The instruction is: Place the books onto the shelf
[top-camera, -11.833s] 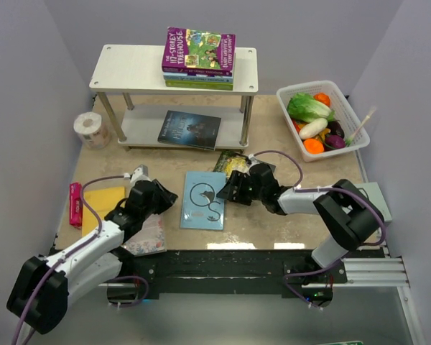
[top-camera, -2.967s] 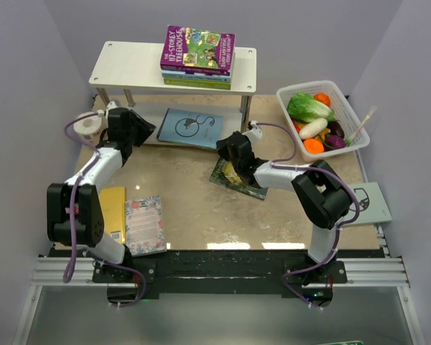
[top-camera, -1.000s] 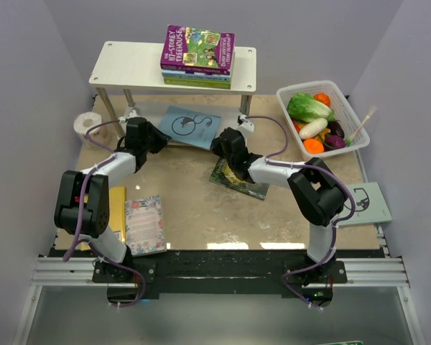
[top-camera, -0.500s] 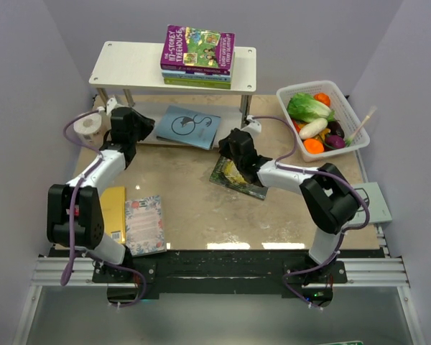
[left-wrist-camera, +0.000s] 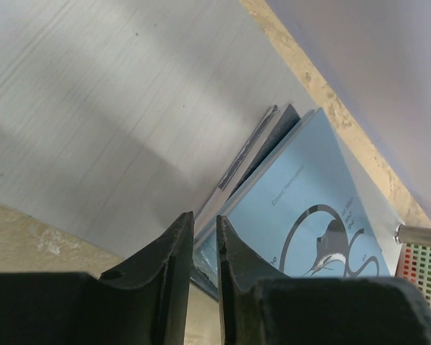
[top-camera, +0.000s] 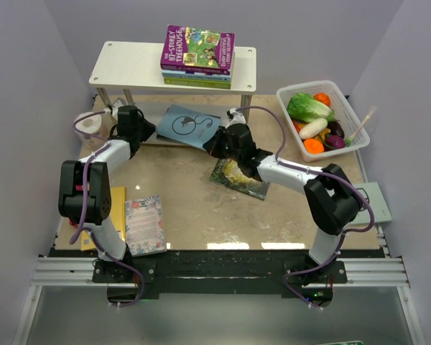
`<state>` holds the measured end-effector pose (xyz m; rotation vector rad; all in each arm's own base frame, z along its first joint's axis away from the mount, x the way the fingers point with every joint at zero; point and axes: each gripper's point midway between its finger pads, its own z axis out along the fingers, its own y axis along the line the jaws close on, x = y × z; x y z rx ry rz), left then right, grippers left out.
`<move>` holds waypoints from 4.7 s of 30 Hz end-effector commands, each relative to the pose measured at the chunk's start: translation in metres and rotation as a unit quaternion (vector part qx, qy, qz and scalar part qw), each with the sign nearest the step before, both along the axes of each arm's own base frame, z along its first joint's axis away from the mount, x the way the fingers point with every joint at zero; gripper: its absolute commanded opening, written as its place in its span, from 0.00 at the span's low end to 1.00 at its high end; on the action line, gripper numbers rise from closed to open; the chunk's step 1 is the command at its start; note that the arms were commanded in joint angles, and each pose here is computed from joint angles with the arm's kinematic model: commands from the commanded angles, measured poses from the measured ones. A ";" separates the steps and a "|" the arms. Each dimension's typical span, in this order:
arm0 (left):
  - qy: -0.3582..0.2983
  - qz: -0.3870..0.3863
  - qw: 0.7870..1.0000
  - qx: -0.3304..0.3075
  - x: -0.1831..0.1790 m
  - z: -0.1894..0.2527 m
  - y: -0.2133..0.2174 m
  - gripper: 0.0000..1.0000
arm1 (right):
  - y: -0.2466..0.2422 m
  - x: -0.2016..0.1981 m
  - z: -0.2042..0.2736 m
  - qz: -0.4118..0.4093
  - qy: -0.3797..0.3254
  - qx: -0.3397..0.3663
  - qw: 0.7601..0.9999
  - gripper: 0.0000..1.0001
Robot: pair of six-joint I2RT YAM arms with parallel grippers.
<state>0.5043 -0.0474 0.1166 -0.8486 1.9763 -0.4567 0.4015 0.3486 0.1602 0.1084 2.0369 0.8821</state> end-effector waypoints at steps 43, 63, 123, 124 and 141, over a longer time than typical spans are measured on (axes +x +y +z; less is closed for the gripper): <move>-0.023 -0.008 0.999 -0.031 0.016 0.016 0.007 0.25 | 0.007 0.044 -0.035 -0.023 0.049 -0.132 0.990 0.00; -0.037 0.021 0.999 -0.033 0.009 0.039 0.032 0.28 | -0.004 0.031 -0.018 -0.009 0.031 -0.125 0.992 0.00; -0.029 0.014 0.998 -0.056 -0.032 0.027 0.026 0.29 | -0.015 0.057 -0.023 -0.100 0.017 -0.158 0.982 0.00; -0.029 0.013 0.998 -0.056 -0.032 0.027 0.026 0.29 | -0.014 0.057 -0.021 -0.099 0.015 -0.156 0.983 0.00; -0.034 0.010 0.998 -0.058 -0.033 0.031 0.024 0.29 | -0.013 0.053 -0.024 -0.089 0.024 -0.158 0.983 0.00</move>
